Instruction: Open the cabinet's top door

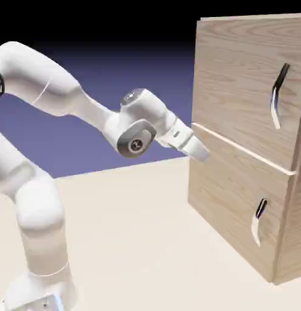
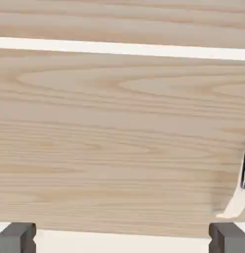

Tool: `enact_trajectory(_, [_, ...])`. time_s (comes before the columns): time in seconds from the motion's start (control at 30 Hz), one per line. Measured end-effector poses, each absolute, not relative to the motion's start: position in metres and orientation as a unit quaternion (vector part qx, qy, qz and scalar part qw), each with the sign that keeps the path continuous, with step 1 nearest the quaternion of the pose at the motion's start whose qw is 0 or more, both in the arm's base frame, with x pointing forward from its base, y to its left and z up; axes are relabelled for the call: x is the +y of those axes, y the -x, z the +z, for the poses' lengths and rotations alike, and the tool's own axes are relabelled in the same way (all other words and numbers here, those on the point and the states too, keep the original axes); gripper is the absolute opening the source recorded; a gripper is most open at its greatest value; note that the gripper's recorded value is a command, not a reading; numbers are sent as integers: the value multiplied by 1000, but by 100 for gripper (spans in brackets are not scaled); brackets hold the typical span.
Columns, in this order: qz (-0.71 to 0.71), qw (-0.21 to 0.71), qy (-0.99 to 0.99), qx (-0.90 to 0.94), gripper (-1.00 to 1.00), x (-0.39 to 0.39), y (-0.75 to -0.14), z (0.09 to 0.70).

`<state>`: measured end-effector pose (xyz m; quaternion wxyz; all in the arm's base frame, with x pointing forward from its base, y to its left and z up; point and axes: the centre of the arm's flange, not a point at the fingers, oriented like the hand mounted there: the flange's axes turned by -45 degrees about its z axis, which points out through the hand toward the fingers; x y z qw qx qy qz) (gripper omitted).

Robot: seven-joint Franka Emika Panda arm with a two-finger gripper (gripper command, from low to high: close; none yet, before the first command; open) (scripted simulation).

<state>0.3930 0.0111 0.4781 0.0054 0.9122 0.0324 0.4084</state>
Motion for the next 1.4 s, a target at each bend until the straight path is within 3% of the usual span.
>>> enact_trajectory(0.73, [563,-5,-825,53,0,19,-392,602])
enact_trajectory(1.4, [663,-15,-747,35,0,-46,-400,631])
